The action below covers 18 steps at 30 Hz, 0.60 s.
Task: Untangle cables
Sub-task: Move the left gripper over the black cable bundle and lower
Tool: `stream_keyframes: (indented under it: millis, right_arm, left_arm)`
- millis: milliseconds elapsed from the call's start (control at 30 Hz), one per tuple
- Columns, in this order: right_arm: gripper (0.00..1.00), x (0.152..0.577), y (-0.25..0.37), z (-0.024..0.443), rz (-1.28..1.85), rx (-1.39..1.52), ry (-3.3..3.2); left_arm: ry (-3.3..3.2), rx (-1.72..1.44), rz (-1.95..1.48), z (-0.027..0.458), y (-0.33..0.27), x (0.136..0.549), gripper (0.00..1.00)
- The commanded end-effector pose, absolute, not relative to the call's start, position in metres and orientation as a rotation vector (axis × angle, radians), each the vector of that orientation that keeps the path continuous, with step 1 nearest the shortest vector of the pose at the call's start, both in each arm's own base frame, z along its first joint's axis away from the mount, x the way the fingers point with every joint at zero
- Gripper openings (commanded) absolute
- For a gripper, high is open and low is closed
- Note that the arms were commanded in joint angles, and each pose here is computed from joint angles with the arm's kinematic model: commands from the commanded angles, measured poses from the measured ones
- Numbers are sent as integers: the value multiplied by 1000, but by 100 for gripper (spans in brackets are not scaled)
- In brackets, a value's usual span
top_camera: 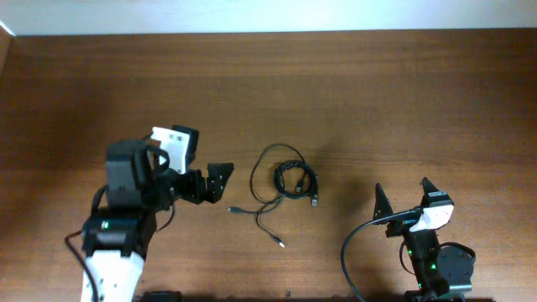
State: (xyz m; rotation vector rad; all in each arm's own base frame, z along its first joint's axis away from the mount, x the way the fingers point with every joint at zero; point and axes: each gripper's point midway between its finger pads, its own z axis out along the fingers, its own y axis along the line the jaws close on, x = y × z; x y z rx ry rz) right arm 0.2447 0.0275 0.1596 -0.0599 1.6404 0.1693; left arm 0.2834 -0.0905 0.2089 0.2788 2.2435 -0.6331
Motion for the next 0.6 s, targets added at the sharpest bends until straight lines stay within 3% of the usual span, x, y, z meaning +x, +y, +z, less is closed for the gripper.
stream_keyframes:
  millis: [0,200,400,567]
  right_arm:
    - [98,245,25,157,153,-54,1645]
    - [98,245,25,157,153,-54,1645]
    - [98,245,25,157,153,-54,1645]
    - [98,245,25,157,153,-54,1645]
  left_arm:
    - [2336,188,-770,192,-98,287,99]
    - [2508,-255,-593,163,-66,285,99]
    - [2545,-390,-356,183,-59,277,100]
    - [2528,-377,-412,188,-79,280,99]
